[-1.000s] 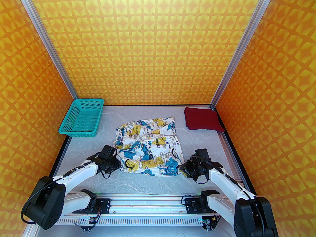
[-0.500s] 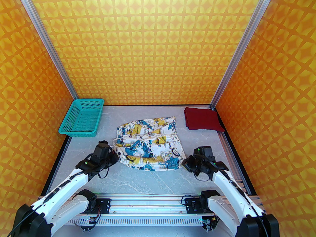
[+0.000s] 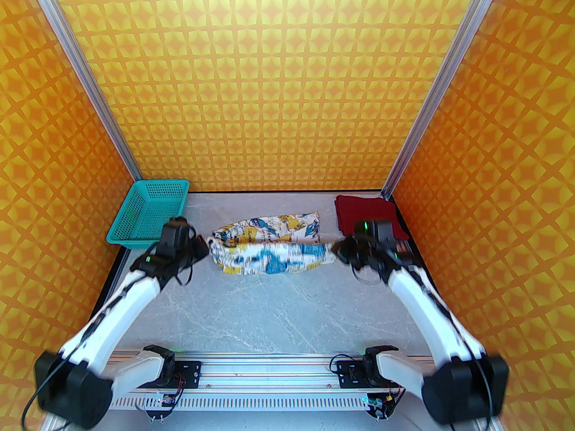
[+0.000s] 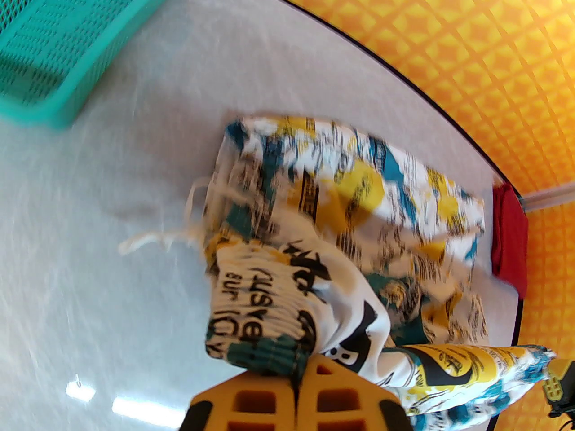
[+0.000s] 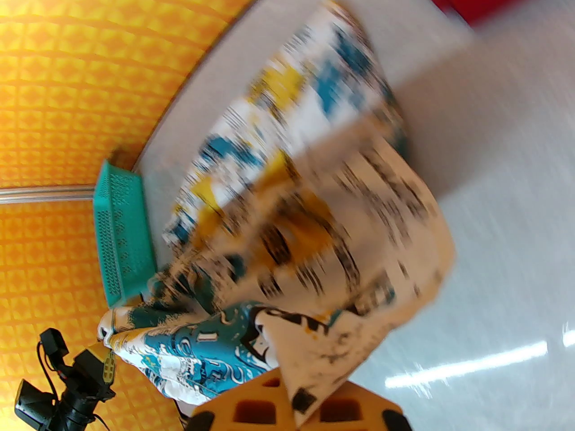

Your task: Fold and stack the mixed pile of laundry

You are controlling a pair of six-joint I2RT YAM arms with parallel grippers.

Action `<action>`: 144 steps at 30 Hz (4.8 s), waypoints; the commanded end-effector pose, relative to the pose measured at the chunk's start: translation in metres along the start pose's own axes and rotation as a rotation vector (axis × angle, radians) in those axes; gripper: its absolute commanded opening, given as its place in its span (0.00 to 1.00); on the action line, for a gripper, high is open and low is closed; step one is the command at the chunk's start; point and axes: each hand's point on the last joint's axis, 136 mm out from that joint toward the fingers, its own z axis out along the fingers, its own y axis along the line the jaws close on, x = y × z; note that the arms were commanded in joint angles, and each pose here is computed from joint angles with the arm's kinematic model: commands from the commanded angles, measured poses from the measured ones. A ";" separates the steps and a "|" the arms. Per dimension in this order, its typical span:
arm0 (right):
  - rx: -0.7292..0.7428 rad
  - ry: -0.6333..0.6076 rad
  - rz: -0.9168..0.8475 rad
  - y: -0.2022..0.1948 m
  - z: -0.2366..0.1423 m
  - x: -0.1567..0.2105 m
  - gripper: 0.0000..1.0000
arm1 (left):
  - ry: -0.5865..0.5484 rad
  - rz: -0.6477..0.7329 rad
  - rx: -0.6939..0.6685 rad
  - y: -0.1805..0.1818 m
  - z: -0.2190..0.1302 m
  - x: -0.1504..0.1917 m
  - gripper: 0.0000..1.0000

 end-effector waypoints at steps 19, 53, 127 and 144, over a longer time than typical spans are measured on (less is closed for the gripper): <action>0.064 0.098 0.032 -0.013 0.195 -0.107 0.08 | 0.122 -0.112 -0.018 0.024 0.177 -0.070 0.00; 0.290 0.159 -0.273 -0.080 0.233 -0.060 0.40 | 0.297 0.106 0.163 -0.023 0.254 -0.010 0.36; -0.080 0.479 -1.391 0.129 0.318 0.257 0.58 | 0.240 -0.100 0.086 0.072 0.084 -0.007 0.66; -0.353 0.365 -1.279 0.161 0.228 0.232 0.01 | 0.235 -0.242 0.235 0.058 0.065 0.056 0.92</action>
